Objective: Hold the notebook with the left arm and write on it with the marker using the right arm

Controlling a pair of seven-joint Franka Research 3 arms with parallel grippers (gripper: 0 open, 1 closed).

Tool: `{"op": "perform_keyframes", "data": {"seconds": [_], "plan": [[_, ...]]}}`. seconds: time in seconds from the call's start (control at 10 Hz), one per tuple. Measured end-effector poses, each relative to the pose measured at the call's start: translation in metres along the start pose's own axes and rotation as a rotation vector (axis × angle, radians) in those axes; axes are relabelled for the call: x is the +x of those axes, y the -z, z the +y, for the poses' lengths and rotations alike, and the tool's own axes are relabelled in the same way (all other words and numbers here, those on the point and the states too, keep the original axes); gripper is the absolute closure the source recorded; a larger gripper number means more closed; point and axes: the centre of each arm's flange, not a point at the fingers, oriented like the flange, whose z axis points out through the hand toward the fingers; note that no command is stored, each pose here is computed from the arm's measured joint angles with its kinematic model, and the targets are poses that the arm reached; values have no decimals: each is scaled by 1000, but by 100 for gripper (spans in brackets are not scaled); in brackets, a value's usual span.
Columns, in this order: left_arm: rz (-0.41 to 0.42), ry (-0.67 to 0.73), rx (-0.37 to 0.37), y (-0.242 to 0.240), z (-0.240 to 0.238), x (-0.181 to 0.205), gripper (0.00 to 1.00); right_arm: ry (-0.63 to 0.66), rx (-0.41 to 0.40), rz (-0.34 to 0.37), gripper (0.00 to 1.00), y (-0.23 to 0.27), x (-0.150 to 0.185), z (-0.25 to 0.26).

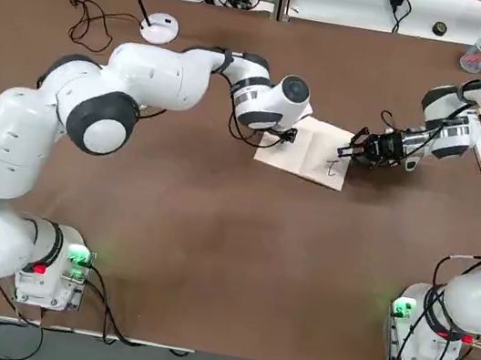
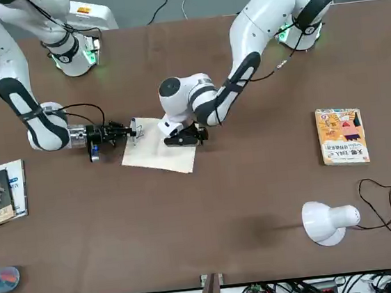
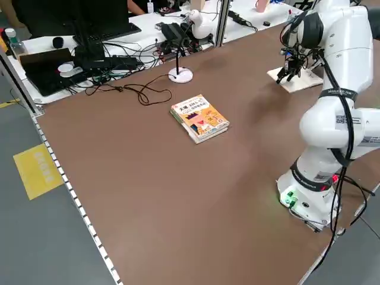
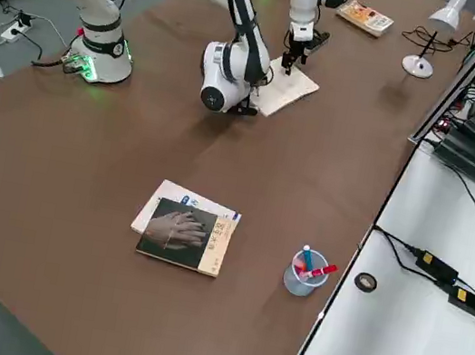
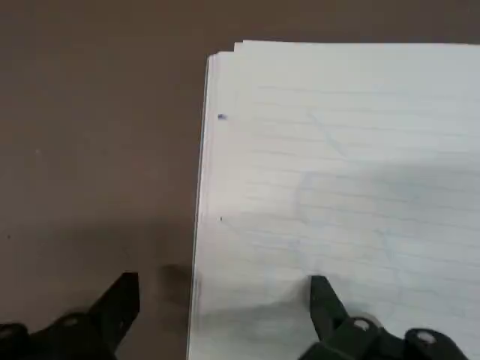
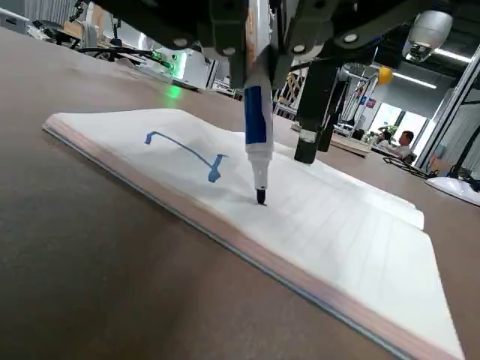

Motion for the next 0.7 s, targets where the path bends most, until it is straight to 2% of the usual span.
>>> {"op": "perform_keyframes", "data": {"seconds": [0.7], "plan": [[0,0,0,0,0,0,0,8,-12,-11,84,-12,-5,0]]}}
